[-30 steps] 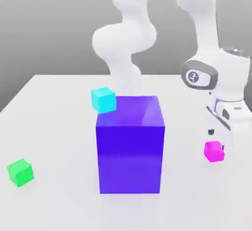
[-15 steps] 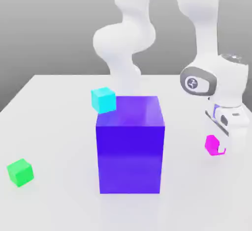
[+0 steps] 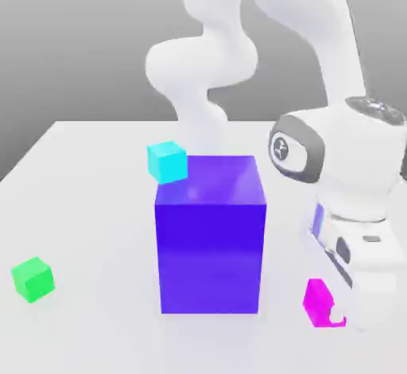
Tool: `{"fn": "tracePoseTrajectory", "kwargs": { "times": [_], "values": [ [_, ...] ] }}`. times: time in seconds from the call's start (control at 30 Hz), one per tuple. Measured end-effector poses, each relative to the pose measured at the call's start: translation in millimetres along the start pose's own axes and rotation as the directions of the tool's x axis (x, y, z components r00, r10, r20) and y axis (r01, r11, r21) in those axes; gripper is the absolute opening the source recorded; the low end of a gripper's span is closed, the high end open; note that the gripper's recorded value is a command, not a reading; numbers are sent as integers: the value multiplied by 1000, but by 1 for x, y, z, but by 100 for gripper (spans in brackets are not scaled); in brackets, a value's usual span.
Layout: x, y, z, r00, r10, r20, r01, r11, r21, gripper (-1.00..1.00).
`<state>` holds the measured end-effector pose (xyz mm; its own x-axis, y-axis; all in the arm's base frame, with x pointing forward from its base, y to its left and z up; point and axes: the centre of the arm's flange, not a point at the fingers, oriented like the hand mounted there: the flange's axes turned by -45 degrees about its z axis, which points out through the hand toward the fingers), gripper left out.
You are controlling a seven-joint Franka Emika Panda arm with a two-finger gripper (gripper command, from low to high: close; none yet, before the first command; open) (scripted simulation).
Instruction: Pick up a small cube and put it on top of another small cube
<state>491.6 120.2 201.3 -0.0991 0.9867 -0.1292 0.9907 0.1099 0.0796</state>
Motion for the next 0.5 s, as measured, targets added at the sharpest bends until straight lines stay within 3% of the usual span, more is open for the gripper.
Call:
{"fn": "tracePoseTrajectory", "kwargs": {
  "times": [0.2,0.5],
  "values": [
    [-140,6,4,997,57,51,-59,997,40,-100],
    [-323,-64,-7,986,157,60,-162,982,97,-100]
  ]
}}
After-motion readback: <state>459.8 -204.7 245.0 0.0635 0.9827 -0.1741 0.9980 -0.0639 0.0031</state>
